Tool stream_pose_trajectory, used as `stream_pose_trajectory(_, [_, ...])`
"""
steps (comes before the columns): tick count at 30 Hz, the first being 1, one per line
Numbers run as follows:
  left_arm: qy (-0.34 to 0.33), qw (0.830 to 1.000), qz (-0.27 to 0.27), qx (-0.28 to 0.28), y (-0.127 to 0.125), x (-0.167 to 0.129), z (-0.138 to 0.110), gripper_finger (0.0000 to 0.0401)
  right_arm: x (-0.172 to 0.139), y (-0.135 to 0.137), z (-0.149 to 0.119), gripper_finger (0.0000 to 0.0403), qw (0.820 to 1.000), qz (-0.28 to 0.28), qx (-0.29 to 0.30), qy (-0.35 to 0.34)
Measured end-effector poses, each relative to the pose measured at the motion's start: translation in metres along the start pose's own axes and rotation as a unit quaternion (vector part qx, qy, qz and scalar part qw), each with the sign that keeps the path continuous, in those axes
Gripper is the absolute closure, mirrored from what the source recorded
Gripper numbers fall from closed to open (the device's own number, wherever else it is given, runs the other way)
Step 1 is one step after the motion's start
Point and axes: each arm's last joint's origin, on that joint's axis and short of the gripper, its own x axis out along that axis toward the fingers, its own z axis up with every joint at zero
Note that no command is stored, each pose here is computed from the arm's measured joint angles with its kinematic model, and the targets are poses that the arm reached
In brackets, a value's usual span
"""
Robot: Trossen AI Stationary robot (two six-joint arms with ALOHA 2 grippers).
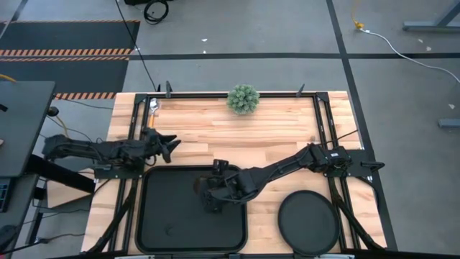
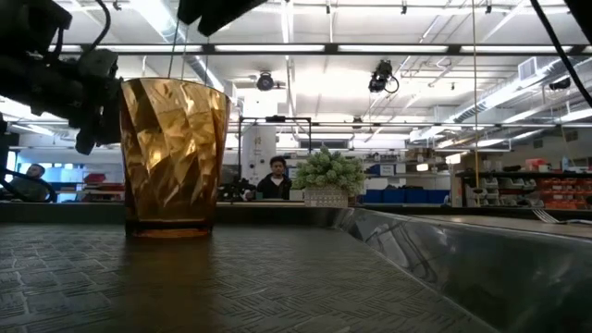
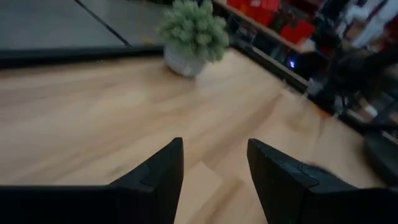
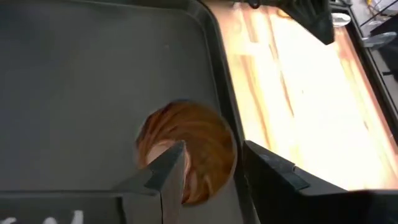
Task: Pick and place plate/cup/fork/spoon on tray
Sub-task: Put the brown cup on the black serving tray
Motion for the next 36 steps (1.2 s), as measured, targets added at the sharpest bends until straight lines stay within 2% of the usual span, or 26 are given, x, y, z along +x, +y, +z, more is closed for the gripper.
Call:
stream_pose_trajectory(4, [0.048, 0.998, -0.04, 0.01, -0.003, 0.002, -0.005, 0.0218, -0.004, 0.002, -0.01, 0.0238, 0.999, -0.007, -0.002, 0.035])
stream_pose_trajectory(8, [0.078, 0.993, -0.085, 0.033, -0.006, 0.004, -0.009, 0.0218, 0.002, 0.0, -0.031, 0.0238, 0.993, -0.04, 0.012, 0.115])
stream_pose_trajectory(13, [0.052, 0.985, -0.147, 0.076, -0.018, 0.001, -0.005, 0.0218, 0.01, -0.001, -0.057, 0.0238, 0.977, -0.072, 0.038, 0.199])
stream_pose_trajectory(15, [0.038, 0.979, -0.172, 0.101, -0.023, -0.001, -0.004, 0.0218, 0.018, 0.002, -0.064, 0.0238, 0.974, -0.072, 0.038, 0.211])
stream_pose_trajectory(19, [0.02, 0.964, -0.227, 0.135, -0.033, -0.009, -0.004, 0.0218, 0.041, 0.01, -0.073, 0.0238, 0.98, -0.05, 0.038, 0.19])
stream_pose_trajectory(25, [0.019, 0.932, -0.324, 0.158, -0.049, -0.023, -0.008, 0.0218, 0.07, 0.021, -0.068, 0.0238, 0.994, 0.026, 0.026, 0.102])
stream_pose_trajectory(31, [-0.004, 0.905, -0.395, 0.155, -0.063, -0.036, -0.008, 0.0218, 0.079, 0.026, -0.048, 0.0238, 0.997, 0.075, 0.008, -0.015])
stream_pose_trajectory(34, [-0.014, 0.898, -0.413, 0.148, -0.068, -0.039, -0.007, 0.0218, 0.077, 0.029, -0.037, 0.0238, 0.993, 0.103, -0.003, -0.063])
stream_pose_trajectory(36, [-0.01, 0.896, -0.42, 0.147, -0.071, -0.04, -0.009, 0.0218, 0.076, 0.029, -0.034, 0.0238, 0.991, 0.111, -0.011, -0.073])
